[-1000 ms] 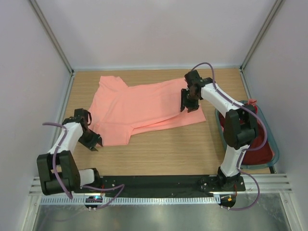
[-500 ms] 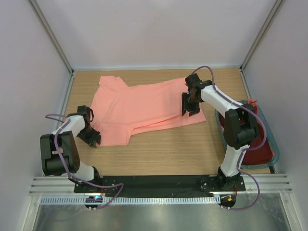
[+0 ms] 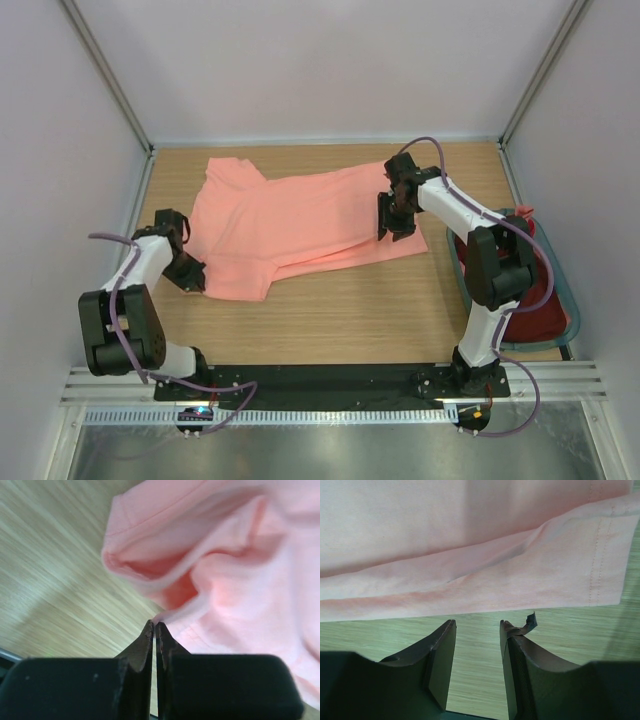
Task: Fold and stack the t-shirts
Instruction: Fold the tshirt
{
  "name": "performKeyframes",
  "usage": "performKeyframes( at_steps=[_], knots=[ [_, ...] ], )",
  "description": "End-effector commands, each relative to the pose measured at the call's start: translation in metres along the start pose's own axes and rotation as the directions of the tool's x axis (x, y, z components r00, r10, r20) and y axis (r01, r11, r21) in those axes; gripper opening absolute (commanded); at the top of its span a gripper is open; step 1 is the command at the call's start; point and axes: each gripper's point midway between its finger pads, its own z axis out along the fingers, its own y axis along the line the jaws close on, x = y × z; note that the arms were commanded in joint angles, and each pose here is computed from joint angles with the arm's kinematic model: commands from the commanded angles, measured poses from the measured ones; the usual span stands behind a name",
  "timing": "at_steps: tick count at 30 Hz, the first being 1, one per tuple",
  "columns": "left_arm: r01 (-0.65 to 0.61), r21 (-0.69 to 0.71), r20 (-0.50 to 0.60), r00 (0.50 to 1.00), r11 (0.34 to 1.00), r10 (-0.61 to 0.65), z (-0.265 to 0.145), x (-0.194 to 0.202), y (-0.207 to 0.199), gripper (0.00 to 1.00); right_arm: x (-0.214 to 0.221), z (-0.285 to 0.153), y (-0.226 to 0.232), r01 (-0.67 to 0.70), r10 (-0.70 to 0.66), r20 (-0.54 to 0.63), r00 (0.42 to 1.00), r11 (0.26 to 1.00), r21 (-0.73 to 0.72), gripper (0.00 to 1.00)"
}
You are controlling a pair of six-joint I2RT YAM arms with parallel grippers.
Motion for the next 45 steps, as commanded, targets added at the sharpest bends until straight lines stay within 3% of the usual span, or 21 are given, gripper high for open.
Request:
performKeyframes(
  at_steps=[1,7,13,35,41,45],
  knots=[
    [0.023,0.105,0.056,0.998,0.994,-0.029,-0.039,-0.017,-0.022,0.0,-0.012,-0.015,0.006,0.015,-0.014,0.052,0.999,1.0,-0.026,0.47],
    [-0.004,0.273,0.105,0.994,0.962,-0.025,-0.064,-0.051,-0.074,0.0,-0.017,-0.018,0.007,0.012,-0.011,0.061,0.998,1.0,-0.019,0.47],
    [-0.028,0.363,0.077,0.997,0.931,0.001,-0.052,-0.08,-0.129,0.0,-0.03,-0.015,0.013,-0.003,0.006,0.078,0.997,0.999,-0.039,0.47],
    [-0.016,0.415,0.064,0.998,0.91,-0.012,-0.017,-0.125,-0.192,0.01,-0.059,0.023,0.004,-0.042,0.041,0.078,0.996,0.999,0.014,0.47],
    [0.021,0.446,0.046,0.998,0.895,-0.046,-0.021,-0.134,-0.208,0.09,-0.072,0.026,0.008,-0.05,0.05,0.09,0.995,0.999,0.007,0.47],
    [0.032,0.466,0.096,0.992,0.884,-0.086,-0.044,-0.15,-0.214,0.24,-0.074,0.029,0.017,-0.063,0.065,0.088,0.994,0.998,-0.026,0.47]
  ],
)
